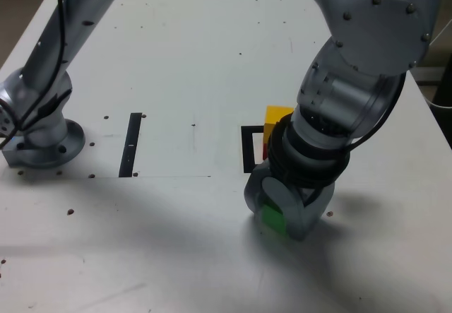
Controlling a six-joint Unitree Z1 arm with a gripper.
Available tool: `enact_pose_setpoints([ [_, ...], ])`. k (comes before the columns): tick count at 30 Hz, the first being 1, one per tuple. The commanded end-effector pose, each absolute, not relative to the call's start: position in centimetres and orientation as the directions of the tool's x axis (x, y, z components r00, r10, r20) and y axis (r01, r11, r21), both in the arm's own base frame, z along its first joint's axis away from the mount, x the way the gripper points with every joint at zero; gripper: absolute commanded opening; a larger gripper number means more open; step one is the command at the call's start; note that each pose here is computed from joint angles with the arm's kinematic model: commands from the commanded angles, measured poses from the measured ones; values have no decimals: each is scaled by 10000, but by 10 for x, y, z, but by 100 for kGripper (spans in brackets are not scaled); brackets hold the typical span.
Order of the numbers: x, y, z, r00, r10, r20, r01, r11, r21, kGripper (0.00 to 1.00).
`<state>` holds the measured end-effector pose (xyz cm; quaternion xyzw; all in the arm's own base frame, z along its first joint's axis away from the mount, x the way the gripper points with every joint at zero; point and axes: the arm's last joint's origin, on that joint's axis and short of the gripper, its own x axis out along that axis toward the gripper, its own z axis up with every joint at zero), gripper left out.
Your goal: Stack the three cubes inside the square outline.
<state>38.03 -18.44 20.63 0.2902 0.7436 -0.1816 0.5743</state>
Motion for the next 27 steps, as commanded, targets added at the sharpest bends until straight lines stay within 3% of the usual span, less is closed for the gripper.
enact_pose_setpoints([
  [1, 379, -185, 207, -1748, 2253, -9585, 6393, 7664, 635, 28],
  [6, 375, -182, 222, -1696, 2315, -9579, 6368, 7676, 728, 28],
  [18, 362, -155, 282, -1385, 2537, -9573, 6091, 7840, 1196, 28],
  [27, 363, -124, 308, -1185, 2477, -9616, 5754, 8063, 1368, 28],
])
